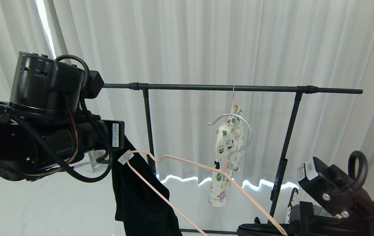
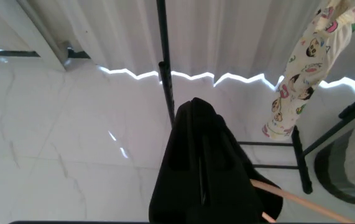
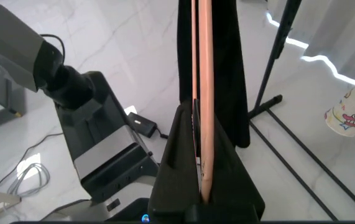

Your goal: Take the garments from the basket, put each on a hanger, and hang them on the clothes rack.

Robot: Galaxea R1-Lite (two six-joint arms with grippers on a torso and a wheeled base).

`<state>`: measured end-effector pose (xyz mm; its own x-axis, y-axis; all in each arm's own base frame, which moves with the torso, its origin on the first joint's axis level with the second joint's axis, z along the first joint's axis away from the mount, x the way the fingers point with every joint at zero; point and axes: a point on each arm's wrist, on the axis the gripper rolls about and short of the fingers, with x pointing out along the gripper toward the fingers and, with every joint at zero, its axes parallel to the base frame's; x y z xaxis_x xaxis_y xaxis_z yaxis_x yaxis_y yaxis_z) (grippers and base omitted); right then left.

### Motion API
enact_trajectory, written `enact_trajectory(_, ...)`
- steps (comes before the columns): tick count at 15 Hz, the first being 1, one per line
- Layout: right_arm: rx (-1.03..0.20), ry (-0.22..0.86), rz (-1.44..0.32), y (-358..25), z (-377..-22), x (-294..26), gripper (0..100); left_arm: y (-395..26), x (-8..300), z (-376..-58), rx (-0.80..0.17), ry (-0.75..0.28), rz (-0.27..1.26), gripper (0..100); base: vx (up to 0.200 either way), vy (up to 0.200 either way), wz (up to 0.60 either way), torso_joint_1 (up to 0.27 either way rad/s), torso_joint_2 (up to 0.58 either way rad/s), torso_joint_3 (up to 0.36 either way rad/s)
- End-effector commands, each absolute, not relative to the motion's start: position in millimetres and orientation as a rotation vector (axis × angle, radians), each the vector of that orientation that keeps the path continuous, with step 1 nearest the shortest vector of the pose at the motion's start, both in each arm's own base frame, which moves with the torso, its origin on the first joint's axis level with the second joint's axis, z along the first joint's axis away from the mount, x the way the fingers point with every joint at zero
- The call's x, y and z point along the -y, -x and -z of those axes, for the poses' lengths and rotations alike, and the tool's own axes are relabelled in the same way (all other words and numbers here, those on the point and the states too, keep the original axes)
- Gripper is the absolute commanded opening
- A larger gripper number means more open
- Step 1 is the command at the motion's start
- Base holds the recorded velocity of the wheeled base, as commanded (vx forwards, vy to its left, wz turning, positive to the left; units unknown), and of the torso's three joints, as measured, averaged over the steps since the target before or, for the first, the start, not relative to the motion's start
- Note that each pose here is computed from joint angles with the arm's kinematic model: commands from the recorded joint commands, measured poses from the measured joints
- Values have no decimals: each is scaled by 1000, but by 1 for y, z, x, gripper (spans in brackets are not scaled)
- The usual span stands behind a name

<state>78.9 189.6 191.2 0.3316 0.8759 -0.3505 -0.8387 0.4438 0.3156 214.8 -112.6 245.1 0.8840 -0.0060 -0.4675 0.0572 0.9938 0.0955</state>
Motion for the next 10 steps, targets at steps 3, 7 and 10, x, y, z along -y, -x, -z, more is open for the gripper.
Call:
enact_trajectory(3,-505,-87,-1134,-81,-195,-198,0,-216,118,-242,-495,-129,51,0,0,0,0,0,0,0)
enact_trajectory(7,-514,-82,-1114,-87,-193,-205,0,-214,119,-243,-488,-134,44,0,0,0,0,0,0,0)
enact_trajectory(10,-513,-85,-1101,-92,-194,-210,0,-213,123,-242,-483,-152,20,0,0,0,0,0,0,0)
